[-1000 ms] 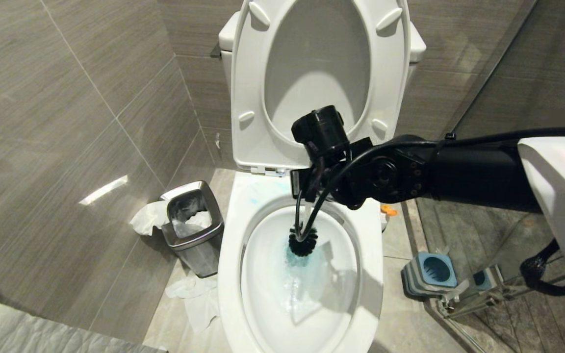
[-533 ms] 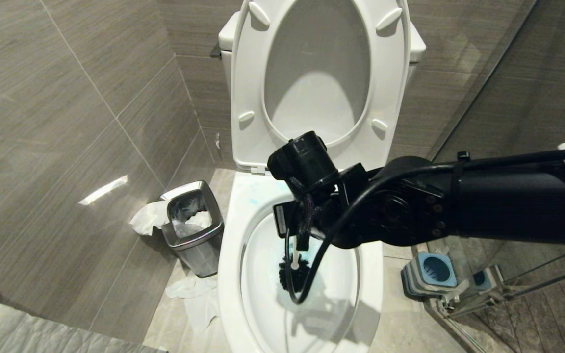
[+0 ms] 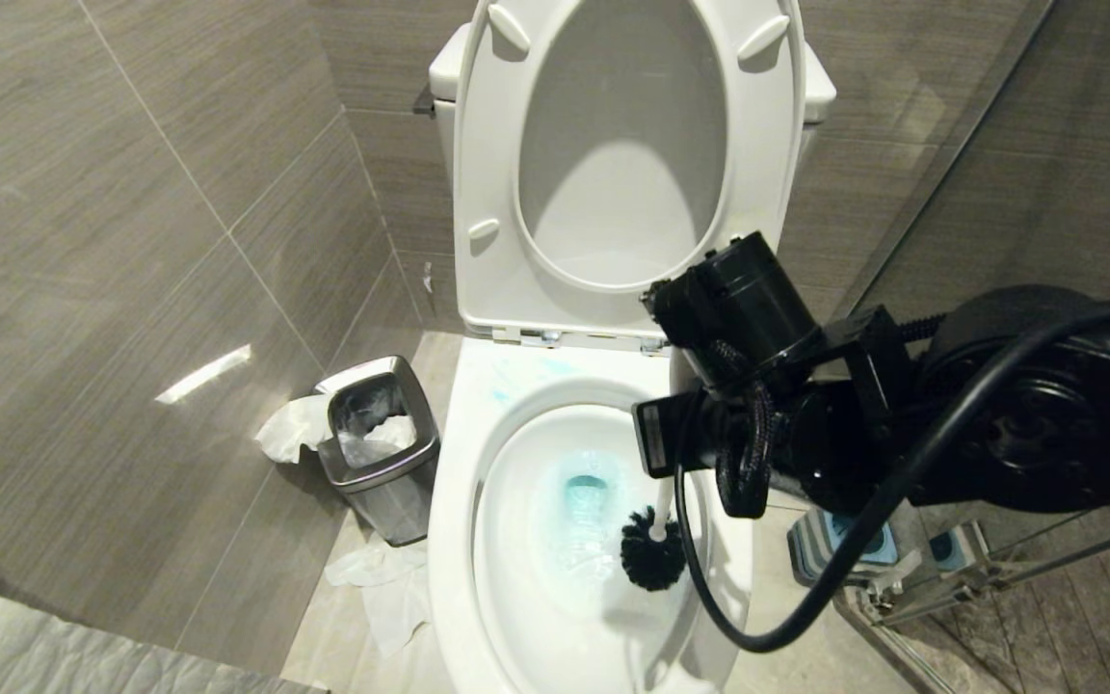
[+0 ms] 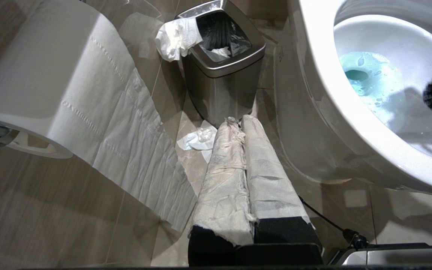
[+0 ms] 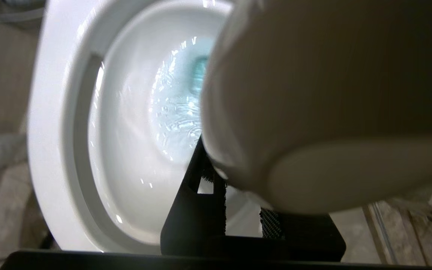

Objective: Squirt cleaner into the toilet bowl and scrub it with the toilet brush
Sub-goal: Scrub the toilet bowl

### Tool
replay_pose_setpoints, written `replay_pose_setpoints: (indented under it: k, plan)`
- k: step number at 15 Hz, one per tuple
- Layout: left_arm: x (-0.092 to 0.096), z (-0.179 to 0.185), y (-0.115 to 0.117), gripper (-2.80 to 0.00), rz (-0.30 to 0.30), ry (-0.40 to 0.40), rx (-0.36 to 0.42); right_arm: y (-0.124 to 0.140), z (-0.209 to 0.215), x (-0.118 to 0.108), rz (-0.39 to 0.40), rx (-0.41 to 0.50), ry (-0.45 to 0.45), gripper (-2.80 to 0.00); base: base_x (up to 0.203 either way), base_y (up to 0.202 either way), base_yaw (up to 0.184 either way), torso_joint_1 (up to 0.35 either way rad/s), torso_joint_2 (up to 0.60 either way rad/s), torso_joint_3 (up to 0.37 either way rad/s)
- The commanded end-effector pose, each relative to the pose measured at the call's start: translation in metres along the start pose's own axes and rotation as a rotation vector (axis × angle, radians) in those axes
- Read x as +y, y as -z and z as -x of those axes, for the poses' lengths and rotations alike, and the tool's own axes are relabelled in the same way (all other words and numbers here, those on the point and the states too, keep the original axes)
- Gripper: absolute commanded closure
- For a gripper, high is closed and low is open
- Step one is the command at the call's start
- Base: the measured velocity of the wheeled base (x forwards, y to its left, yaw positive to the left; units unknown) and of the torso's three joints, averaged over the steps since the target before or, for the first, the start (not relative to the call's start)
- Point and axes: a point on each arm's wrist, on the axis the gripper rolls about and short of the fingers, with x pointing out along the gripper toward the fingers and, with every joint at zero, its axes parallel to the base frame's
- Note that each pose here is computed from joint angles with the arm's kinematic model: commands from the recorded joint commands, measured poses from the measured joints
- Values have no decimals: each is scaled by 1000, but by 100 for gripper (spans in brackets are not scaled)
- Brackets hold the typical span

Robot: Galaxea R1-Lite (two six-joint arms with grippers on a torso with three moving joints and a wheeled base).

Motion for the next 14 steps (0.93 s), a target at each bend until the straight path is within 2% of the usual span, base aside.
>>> replay_pose_setpoints:
  k: [1, 3, 5, 7, 8, 11, 14]
  plan:
    - [0, 0, 0, 0, 0, 0, 2, -20, -11, 6, -37, -47, 4, 0, 0, 0, 0, 0, 0, 0]
    - [0, 0, 0, 0, 0, 0, 2, -37, -26, 21, -40, -94, -9, 0, 0, 0, 0, 0, 0, 0]
    - [0, 0, 0, 0, 0, 0, 2, -50, -41, 47, -27, -141, -40, 0, 0, 0, 0, 0, 0, 0]
    - [0, 0, 0, 0, 0, 0, 2, -35, -36, 86, 47, -131, -109, 0, 0, 0, 0, 0, 0, 0]
    - [0, 0, 0, 0, 0, 0, 2, -24, -31, 97, 80, -109, -131, 0, 0, 0, 0, 0, 0, 0]
    - [0, 0, 0, 0, 0, 0, 2, -2, -14, 95, 108, -48, -141, 0, 0, 0, 0, 0, 0, 0]
    - [0, 0, 0, 0, 0, 0, 2, 5, 7, 64, 117, -15, -114, 0, 0, 0, 0, 0, 0, 0]
